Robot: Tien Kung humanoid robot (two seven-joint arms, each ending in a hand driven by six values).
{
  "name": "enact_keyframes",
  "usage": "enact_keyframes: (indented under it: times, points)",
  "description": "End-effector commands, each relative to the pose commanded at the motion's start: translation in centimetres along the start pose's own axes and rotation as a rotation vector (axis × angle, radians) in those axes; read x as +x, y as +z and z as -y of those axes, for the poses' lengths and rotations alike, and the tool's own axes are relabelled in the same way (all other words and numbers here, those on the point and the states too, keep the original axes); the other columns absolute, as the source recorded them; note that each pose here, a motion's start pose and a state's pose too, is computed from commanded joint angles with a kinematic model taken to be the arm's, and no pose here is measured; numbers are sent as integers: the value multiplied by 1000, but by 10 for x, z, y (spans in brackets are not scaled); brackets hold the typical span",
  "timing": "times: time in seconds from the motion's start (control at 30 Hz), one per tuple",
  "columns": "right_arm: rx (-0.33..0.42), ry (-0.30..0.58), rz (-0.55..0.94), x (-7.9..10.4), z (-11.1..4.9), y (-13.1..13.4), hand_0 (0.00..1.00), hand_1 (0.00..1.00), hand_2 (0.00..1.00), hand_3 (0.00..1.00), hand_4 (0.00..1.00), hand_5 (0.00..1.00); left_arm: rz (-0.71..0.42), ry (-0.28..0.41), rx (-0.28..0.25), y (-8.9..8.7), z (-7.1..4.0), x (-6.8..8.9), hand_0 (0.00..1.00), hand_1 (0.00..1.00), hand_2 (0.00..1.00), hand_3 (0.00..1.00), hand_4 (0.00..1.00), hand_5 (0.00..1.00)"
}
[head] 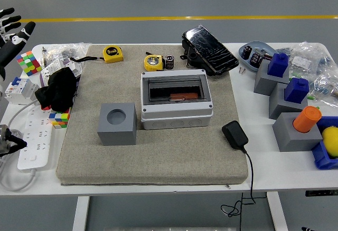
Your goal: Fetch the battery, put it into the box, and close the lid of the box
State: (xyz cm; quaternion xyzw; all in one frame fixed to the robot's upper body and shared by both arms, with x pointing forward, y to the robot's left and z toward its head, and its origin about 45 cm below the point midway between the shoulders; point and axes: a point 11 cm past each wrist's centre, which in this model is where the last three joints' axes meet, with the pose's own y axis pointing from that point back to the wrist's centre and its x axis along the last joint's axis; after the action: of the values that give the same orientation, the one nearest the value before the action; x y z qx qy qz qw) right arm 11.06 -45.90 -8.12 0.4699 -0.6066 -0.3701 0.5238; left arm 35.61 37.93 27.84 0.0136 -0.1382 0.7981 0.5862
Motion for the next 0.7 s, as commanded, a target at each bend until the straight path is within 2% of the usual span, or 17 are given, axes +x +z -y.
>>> enact_keyframes:
  times: [0.17,0.33,0.7]
  points:
    - [3,0,1,0,0,-1,666,673,688,535,902,479,-4,1,23,-6,-3,0,553,707,689,716,998,394]
    - [1,3,2,1,0,0,666,673,688,534,901,481,0,-24,52,-11,-4,-7,550,705,687,714,998,392]
    - [-7,2,13,1,0,5,666,673,688,534,901,481,0,-55,67,-13,-4,-16,543,703,687,711,998,392]
